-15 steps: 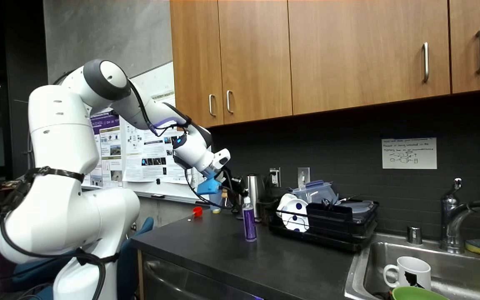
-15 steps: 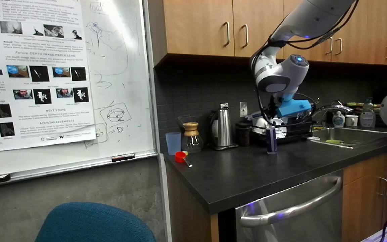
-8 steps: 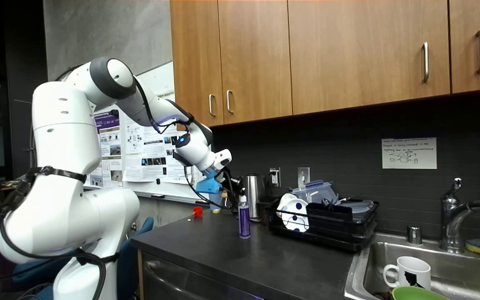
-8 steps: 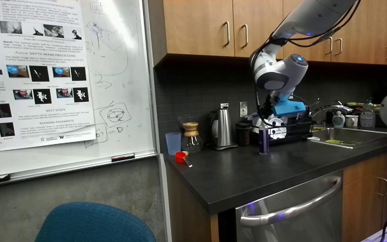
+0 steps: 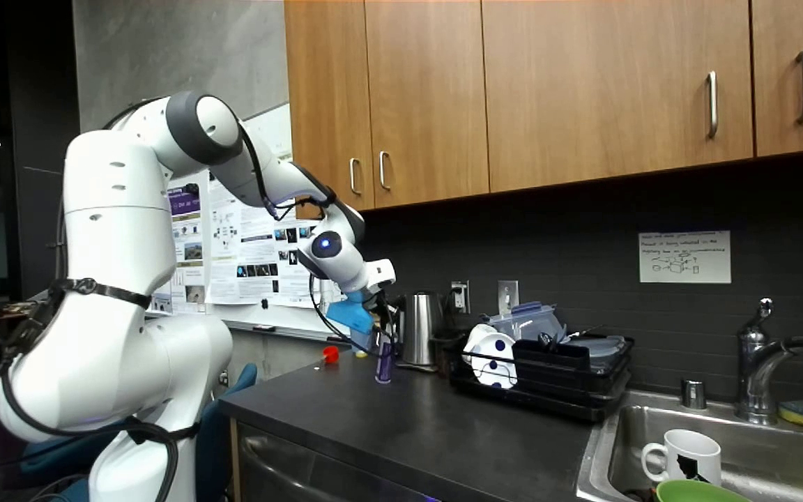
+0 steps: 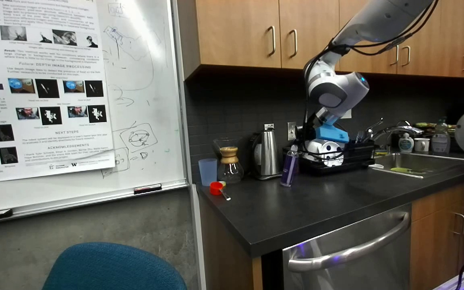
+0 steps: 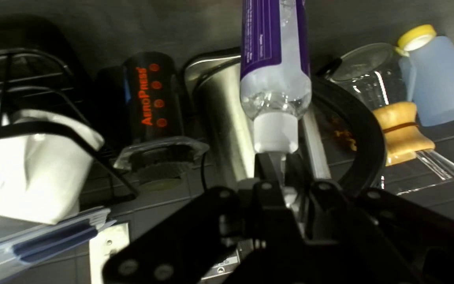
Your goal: Move the purple bottle to the right and then lay it in the counter
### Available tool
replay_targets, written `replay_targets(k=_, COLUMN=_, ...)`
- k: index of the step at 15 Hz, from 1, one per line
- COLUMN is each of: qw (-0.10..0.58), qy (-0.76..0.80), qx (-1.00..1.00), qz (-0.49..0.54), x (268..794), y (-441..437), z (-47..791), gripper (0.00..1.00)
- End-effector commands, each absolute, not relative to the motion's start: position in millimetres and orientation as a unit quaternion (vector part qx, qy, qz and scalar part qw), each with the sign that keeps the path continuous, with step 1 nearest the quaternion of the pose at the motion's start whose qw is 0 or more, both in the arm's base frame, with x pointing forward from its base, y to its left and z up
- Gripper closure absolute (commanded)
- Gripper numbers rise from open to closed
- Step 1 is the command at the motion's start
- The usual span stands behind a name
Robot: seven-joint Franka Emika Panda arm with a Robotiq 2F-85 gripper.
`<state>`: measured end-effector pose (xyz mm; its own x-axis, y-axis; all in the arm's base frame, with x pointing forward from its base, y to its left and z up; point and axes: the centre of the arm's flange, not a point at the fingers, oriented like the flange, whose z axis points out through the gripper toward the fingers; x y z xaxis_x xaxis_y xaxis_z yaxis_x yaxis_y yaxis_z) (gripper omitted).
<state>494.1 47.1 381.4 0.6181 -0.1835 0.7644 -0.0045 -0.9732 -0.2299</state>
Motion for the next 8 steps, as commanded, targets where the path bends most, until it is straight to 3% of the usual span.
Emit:
replay_targets(k=1, qw=0.192, qy=0.064, qx=-0.892, qz=-0.404, x=494.2, y=39.5, z=374.4, gripper=0.97)
replay_targets(k=6, qw=0.249, qy=0.103, qx=-0.904, qz=-0.332, x=497.8, y=28.2, z=348.0, gripper=0.97)
replay_targets(k=8, qw=0.252, qy=0.120, qx=-0.908, qz=-0.312, x=497.2, y=25.4, z=341.3, gripper=0.61)
